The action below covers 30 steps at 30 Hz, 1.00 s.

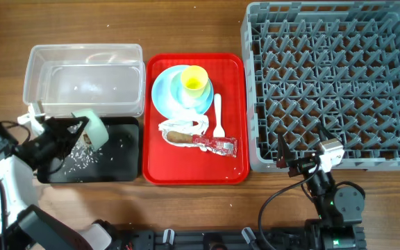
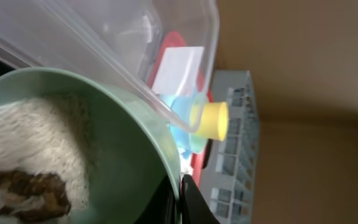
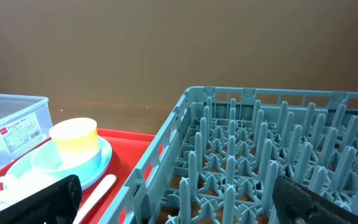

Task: Sort waste into correct bins and load items into the dishwasher rack
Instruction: 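Invert the bowl fully over the black tray to empty remaining food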

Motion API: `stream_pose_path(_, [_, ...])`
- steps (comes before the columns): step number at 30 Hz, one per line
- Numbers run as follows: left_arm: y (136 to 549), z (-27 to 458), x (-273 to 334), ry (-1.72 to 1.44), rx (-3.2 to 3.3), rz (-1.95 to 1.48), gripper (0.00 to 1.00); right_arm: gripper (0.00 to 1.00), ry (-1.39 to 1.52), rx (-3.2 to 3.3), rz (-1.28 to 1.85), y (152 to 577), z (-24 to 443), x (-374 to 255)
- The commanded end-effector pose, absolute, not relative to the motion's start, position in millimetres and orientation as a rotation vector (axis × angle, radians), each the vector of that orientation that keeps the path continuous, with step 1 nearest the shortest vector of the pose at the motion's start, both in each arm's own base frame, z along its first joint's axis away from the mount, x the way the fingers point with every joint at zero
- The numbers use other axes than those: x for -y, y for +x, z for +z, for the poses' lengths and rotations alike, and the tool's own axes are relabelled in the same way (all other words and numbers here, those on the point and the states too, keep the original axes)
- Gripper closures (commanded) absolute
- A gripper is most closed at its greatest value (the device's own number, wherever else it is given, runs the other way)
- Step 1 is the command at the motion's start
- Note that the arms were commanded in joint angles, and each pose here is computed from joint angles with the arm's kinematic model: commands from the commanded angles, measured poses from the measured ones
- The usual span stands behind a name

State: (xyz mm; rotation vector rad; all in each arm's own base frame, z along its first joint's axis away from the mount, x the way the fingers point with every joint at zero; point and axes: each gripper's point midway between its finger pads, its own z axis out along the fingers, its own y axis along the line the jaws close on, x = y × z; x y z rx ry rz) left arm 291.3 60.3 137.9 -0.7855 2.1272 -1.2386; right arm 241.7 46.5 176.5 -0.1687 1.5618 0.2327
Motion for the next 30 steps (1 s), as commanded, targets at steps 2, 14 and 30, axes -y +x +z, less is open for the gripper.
stream_pose_path(2, [282.8,151.2,-61.0,-0.728,-1.980,-1.366,0.96,0.00,-0.151,-1.556,0.234,241.9,177.9,-44.8])
stream_pose_path(14, [278.6,171.2,-51.6,-0.713,-1.868,-1.524,0.96,0.00,-0.151,-1.556,0.234,241.9,177.9,-44.8])
stream_pose_path(30, [254.3,191.2,-66.0,-0.859,-1.661,-1.619,0.96,0.00,-0.151,-1.556,0.234,241.9,177.9,-44.8])
